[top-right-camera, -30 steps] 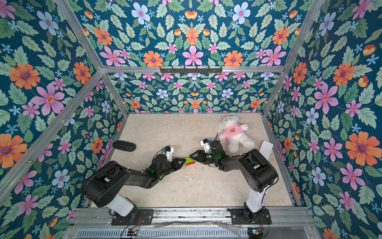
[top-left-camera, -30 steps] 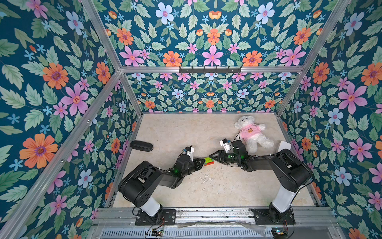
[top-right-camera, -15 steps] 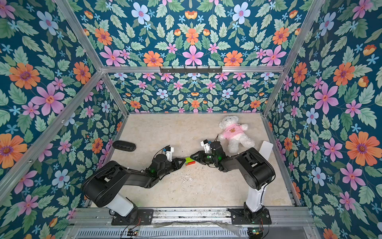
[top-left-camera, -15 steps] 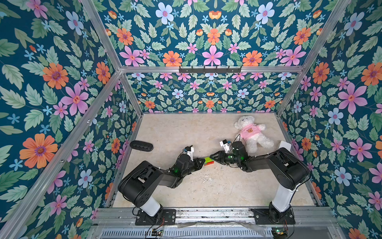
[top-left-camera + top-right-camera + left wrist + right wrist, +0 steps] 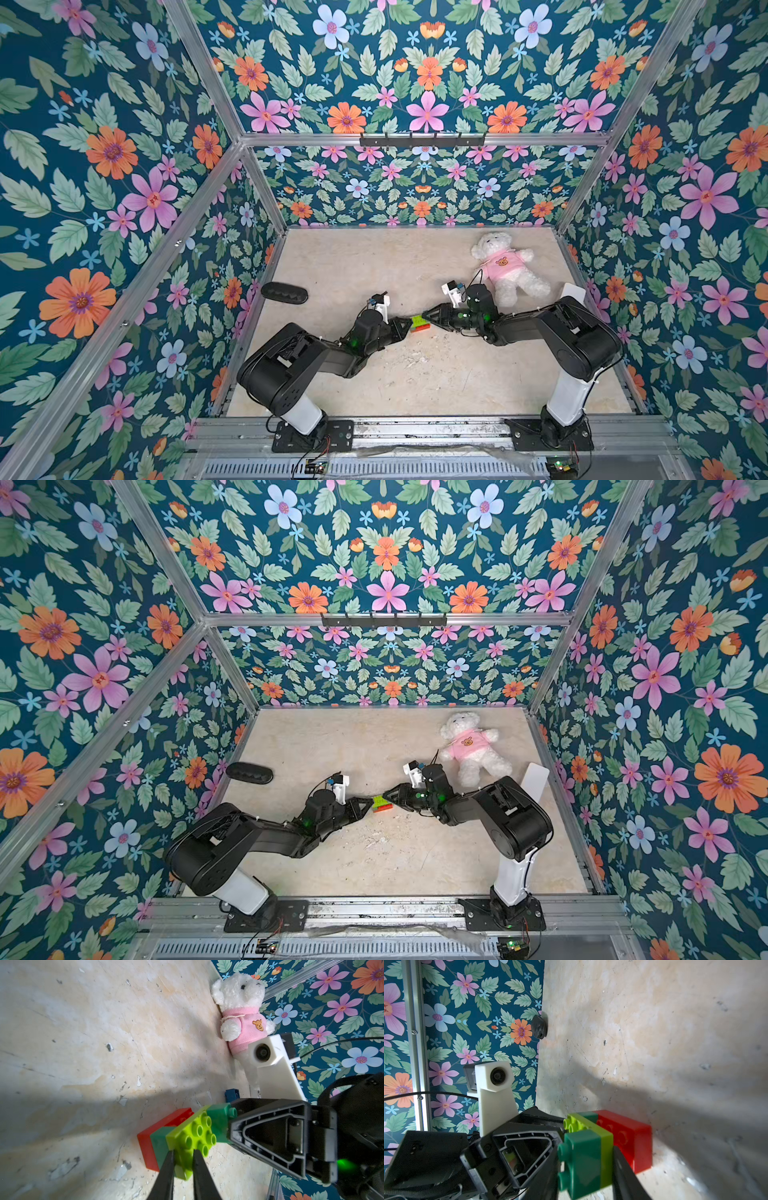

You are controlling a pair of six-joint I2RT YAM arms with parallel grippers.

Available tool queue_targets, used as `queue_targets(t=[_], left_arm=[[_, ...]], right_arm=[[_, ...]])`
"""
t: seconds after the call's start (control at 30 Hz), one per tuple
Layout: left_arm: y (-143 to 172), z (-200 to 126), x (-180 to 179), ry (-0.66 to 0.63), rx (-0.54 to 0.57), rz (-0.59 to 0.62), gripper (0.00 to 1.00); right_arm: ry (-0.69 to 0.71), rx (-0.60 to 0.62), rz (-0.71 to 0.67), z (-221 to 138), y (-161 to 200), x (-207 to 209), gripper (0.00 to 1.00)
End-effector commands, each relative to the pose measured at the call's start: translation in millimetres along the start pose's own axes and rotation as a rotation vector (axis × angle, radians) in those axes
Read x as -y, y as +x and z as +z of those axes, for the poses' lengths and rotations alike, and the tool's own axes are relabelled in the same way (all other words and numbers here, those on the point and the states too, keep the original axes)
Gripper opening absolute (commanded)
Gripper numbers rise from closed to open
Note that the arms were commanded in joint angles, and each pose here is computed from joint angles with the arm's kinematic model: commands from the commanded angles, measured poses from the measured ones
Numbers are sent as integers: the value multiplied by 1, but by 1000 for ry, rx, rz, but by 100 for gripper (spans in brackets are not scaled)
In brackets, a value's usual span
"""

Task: Assemble the number 5 with lego
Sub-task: Assemble the lego brick with the lego brick.

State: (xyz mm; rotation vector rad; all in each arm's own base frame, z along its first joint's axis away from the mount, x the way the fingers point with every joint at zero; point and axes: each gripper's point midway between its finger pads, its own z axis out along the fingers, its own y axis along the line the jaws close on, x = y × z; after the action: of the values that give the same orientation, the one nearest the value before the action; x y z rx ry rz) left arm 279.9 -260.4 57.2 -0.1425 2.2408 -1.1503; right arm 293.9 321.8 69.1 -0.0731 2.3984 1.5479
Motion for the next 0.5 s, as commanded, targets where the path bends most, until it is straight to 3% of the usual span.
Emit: queue_targets(t=[0.0,0.13,0.47], left_arm=[[39,-9,-58,-236,-136,-34,19],[39,-9,-58,-236,-137,-33,19],[35,-9,-55,-236,-131,-21,20]], right_arm=[[-37,3,-43,-2,-3,-14,49],[-5,3,-59,-4,-4,-12,60],[73,16,-97,-19,-8,-11,62]])
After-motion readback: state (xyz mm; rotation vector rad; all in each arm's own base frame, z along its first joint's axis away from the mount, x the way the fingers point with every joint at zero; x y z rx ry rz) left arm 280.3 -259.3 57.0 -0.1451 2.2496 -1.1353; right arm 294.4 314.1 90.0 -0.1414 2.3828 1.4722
